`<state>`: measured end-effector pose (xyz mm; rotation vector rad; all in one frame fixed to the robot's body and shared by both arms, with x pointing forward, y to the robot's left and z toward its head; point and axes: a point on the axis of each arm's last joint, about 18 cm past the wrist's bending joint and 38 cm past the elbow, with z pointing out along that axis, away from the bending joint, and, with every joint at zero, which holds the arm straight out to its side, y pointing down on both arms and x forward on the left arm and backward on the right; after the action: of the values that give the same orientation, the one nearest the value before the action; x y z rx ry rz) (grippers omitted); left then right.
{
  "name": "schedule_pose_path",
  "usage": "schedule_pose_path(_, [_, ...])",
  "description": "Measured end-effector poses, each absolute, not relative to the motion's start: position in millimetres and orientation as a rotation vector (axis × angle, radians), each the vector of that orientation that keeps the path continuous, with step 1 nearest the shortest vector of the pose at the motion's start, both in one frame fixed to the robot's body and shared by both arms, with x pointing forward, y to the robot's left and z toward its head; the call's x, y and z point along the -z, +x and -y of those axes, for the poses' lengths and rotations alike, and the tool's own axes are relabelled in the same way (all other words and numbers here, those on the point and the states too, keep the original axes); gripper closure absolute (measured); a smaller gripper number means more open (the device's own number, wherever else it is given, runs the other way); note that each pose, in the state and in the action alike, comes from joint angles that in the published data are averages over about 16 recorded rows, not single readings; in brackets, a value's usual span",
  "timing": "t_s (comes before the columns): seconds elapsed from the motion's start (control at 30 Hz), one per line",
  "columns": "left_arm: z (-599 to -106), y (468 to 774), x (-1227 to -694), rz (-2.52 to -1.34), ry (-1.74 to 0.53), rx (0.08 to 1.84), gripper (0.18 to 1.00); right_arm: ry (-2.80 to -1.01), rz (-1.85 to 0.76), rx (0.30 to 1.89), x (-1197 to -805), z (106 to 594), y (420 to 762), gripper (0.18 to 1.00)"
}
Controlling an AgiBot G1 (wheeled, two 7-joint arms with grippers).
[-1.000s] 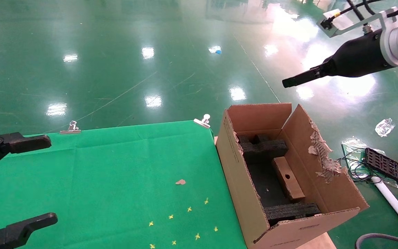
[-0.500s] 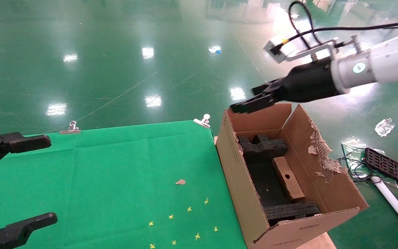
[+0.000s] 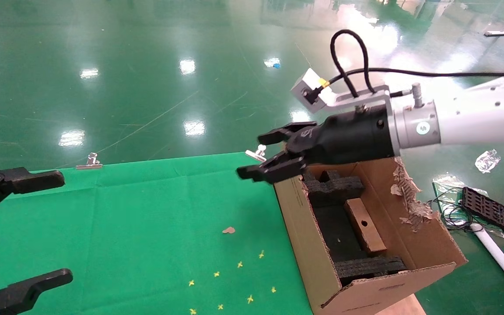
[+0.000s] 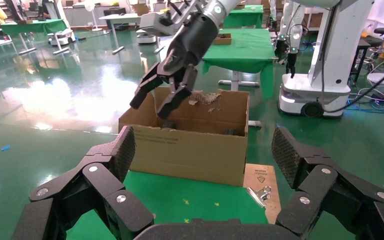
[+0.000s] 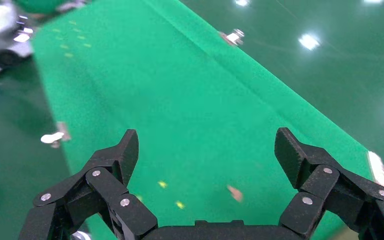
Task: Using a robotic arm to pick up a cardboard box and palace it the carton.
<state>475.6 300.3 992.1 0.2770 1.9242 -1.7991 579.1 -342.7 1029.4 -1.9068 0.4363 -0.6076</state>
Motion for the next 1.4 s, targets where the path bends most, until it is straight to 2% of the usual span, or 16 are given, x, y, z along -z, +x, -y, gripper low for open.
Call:
schedule_pose_path(0.43, [-300.3, 475.6, -992.1, -1.924, 0.277, 1.799, 0.184, -1.803, -0.134, 0.53, -1009.3, 312.0, 543.7, 0.178])
schedule_pose_path(0.9, [-300.3, 475.6, -992.1, -1.924, 0.277, 1.799, 0.184, -1.647, 0.149, 0.534, -995.5, 301.7, 493.1, 0.178])
schedule_pose_path(1.13, [-300.3, 475.7, -992.1, -1.924, 0.277, 1.799, 0.184, -1.593, 0.227, 0.549, -991.9, 302.3, 474.9, 0.178])
schedule_pose_path(1.4, [-300.4, 475.7, -992.1, -1.924, 0.276, 1.799, 0.184, -1.579, 0.246, 0.552, -991.0, 302.8, 469.9, 0.178])
